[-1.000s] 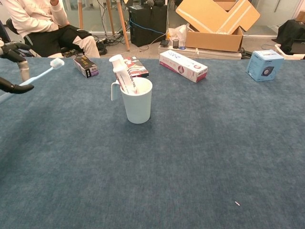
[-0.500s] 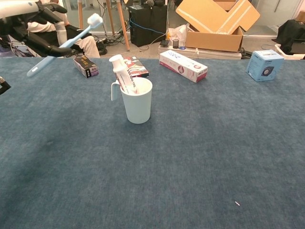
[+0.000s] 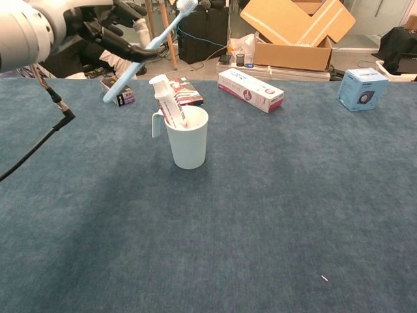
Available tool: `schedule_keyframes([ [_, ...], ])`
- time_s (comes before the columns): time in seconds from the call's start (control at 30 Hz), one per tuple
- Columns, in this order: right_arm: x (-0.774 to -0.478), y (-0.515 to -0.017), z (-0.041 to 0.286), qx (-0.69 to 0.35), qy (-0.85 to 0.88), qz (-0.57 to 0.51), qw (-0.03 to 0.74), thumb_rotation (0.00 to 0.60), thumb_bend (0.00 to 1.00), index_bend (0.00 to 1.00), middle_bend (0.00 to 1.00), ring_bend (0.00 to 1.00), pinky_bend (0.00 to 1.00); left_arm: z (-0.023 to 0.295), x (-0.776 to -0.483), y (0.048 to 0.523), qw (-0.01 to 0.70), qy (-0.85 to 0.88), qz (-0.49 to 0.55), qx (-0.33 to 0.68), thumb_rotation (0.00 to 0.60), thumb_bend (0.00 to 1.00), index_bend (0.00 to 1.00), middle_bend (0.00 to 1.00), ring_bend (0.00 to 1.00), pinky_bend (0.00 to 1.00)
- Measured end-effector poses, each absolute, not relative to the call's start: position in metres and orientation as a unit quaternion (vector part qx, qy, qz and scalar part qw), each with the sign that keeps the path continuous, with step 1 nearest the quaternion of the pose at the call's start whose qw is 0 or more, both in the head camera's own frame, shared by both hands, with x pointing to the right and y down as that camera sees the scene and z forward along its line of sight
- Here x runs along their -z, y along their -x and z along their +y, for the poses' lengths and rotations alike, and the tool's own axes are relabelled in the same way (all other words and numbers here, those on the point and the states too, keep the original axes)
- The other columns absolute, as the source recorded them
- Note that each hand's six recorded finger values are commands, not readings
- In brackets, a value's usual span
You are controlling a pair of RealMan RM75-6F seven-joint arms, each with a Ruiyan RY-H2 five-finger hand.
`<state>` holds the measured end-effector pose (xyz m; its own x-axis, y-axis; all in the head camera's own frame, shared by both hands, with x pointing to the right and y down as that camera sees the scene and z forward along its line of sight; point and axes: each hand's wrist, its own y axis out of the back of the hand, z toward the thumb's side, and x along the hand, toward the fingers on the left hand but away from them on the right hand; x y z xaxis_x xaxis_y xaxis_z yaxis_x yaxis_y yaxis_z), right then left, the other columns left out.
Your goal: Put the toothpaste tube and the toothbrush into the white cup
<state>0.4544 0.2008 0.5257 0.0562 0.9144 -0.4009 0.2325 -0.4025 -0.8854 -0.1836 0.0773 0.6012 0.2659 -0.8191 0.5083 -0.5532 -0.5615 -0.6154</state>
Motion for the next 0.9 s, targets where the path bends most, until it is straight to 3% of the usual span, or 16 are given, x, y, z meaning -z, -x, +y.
schedule_keyframes([
  [0.53,-0.523,-0.454,0.202,-0.523,0.655,-0.441,0.321,0.6,0.04,0.13,0.0,0.0,0.18,0.071,-0.609,0.145,0.092,0.807,0.479,0.333,0.6,0.32,0.6,0.0,0.0,0.0],
  [0.9,-0.522,-0.455,0.202,-0.521,0.656,-0.443,0.32,0.6,0.04,0.13,0.0,0.0,0.18,0.072,-0.636,0.132,0.077,0.812,0.482,0.321,0.6,0.32,0.6,0.0,0.0,0.0],
])
